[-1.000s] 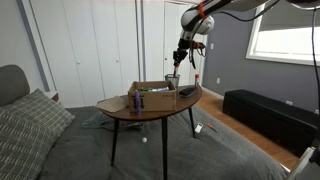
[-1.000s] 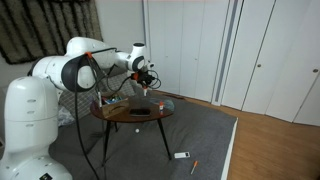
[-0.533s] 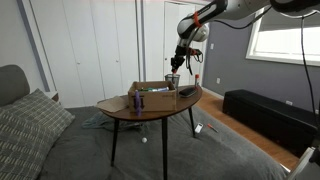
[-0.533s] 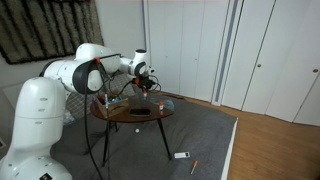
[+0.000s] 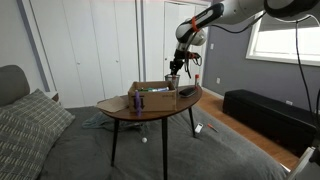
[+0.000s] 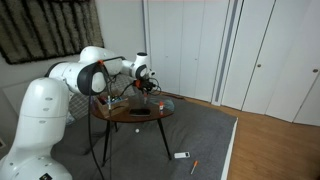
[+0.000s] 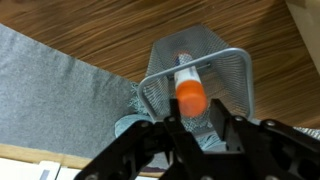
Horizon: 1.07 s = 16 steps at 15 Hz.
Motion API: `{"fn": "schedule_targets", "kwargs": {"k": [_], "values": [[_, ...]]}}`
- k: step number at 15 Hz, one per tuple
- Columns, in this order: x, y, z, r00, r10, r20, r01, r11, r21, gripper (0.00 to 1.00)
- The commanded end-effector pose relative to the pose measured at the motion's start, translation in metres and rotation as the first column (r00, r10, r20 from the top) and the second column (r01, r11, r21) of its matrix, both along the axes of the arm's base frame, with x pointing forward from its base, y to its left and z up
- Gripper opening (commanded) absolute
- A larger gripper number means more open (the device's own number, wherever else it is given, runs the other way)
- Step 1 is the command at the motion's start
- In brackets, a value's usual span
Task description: Put the two glue sticks in the bin
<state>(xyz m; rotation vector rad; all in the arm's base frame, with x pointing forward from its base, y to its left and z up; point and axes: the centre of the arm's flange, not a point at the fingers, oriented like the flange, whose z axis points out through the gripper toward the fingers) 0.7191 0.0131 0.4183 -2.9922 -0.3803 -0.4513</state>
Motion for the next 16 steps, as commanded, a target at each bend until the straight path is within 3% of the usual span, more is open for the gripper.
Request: {"fn": "schedule_targets", "kwargs": {"k": [1,3,6,10,16], "values": [[0.006,0.004,0.024,1.0,-0.001,0.014,0.001,1.0,0.017,0.69],[0.004,0.005,0.039,1.0,-0.009,0.027,0.009,1.0,0.018,0.82],[-0.009,-0.007,0.063,0.999,-0.042,0.032,0.042,0.999,0.004,0.89],[-0.034,-0.043,0.087,0.992,-0.12,0.039,0.122,0.992,-0.027,0.81],[-0.066,-0.096,0.092,0.97,-0.244,0.019,0.245,0.968,-0.048,0.84]]}}
